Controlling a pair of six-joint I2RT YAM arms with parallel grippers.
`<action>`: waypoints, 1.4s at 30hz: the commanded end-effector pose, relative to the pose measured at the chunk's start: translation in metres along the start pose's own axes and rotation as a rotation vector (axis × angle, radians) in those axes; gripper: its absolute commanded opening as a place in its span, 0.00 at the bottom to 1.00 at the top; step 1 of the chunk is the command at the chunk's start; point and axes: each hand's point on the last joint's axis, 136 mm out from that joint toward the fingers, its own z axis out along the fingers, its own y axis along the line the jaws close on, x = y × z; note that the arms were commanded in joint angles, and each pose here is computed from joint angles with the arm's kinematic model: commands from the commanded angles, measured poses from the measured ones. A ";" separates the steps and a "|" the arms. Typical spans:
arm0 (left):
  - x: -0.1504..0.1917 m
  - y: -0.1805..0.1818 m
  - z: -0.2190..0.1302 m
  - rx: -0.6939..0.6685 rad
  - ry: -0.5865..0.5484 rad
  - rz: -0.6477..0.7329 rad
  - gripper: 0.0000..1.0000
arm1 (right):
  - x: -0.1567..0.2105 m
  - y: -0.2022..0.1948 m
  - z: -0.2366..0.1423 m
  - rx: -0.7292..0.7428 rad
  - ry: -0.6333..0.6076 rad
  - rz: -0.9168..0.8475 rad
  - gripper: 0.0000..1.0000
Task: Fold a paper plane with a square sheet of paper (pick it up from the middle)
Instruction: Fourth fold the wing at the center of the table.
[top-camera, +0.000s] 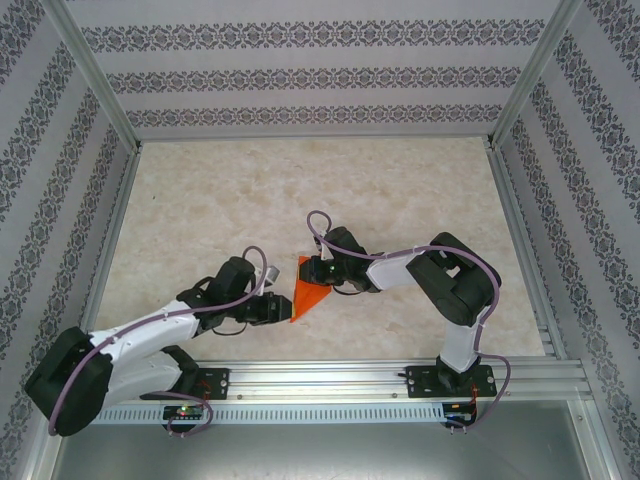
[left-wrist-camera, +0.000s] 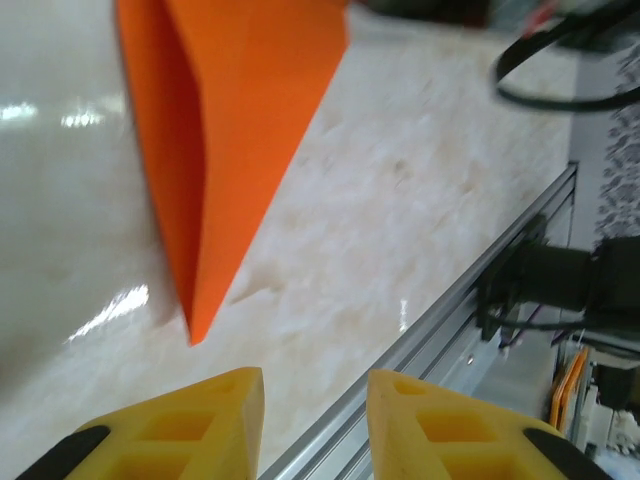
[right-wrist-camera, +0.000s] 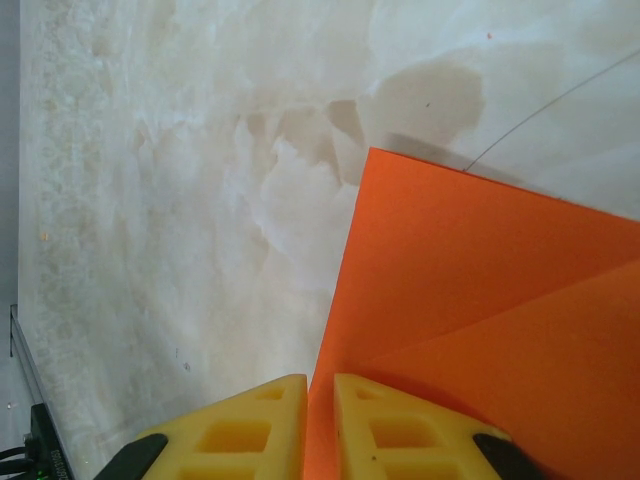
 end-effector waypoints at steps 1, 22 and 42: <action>-0.026 -0.013 -0.006 -0.002 -0.104 0.003 0.35 | 0.060 -0.082 0.006 0.284 0.154 0.098 0.17; -0.058 -0.012 0.046 0.065 -0.111 -0.010 0.32 | 0.059 -0.078 0.006 0.273 0.151 0.099 0.17; 0.000 0.109 0.049 -0.368 0.000 -0.156 0.12 | 0.004 -0.014 -0.018 0.097 0.025 0.049 0.22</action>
